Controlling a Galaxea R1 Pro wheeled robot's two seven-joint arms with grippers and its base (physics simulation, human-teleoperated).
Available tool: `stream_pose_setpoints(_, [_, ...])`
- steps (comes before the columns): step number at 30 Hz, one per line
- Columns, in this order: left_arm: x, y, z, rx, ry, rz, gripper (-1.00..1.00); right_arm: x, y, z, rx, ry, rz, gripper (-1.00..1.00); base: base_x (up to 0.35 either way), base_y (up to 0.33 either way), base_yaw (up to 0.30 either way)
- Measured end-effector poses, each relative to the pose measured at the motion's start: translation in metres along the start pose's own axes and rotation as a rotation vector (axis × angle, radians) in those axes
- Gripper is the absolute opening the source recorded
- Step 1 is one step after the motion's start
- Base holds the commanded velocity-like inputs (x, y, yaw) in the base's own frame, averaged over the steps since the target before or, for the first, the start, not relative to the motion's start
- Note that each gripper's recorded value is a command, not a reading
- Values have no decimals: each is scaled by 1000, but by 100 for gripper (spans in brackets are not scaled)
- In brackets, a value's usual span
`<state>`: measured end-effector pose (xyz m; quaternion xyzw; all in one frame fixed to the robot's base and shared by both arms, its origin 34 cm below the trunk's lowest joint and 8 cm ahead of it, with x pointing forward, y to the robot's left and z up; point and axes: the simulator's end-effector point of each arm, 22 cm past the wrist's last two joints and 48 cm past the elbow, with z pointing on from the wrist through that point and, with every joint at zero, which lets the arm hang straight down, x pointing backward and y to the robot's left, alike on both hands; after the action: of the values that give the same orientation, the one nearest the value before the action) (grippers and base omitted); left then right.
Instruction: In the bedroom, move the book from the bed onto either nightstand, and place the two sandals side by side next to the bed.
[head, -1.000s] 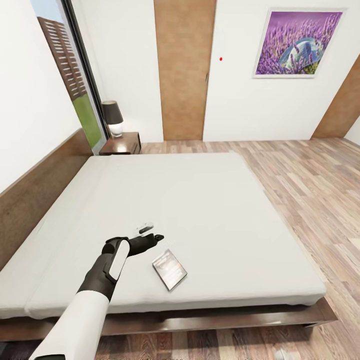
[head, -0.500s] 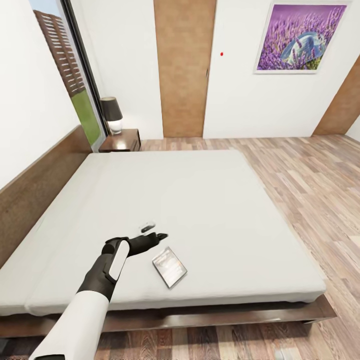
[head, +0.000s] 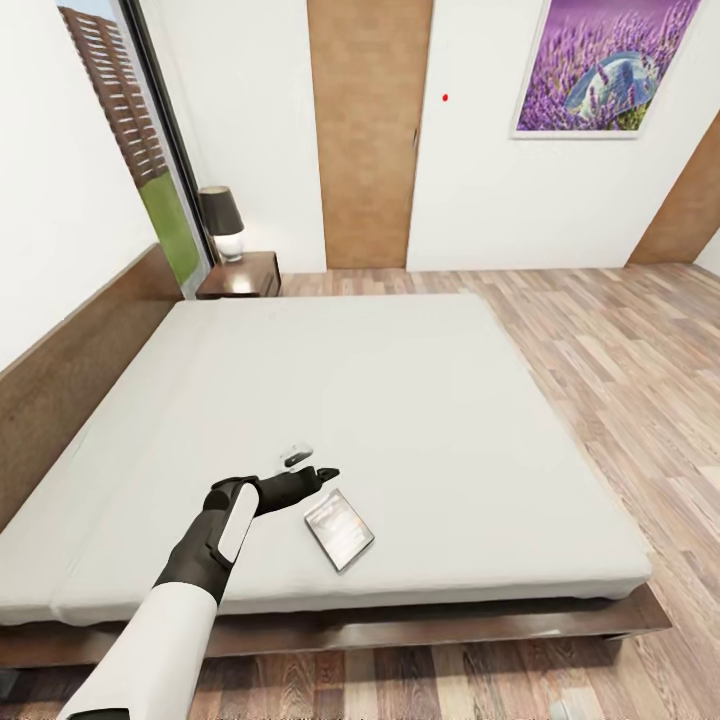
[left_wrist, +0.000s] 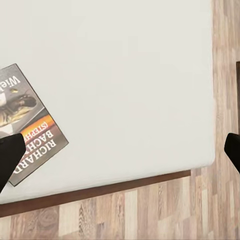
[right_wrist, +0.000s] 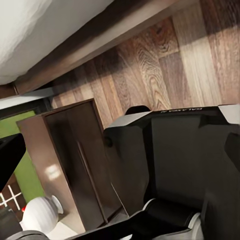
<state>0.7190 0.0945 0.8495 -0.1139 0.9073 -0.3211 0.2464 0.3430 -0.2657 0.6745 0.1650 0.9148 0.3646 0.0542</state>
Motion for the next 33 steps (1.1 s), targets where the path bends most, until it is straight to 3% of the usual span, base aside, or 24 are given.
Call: stream_pose_setpoints(33, [16,17,14,-15,34,-23,100,14,-10,5,15,31,30,100,0,0,0])
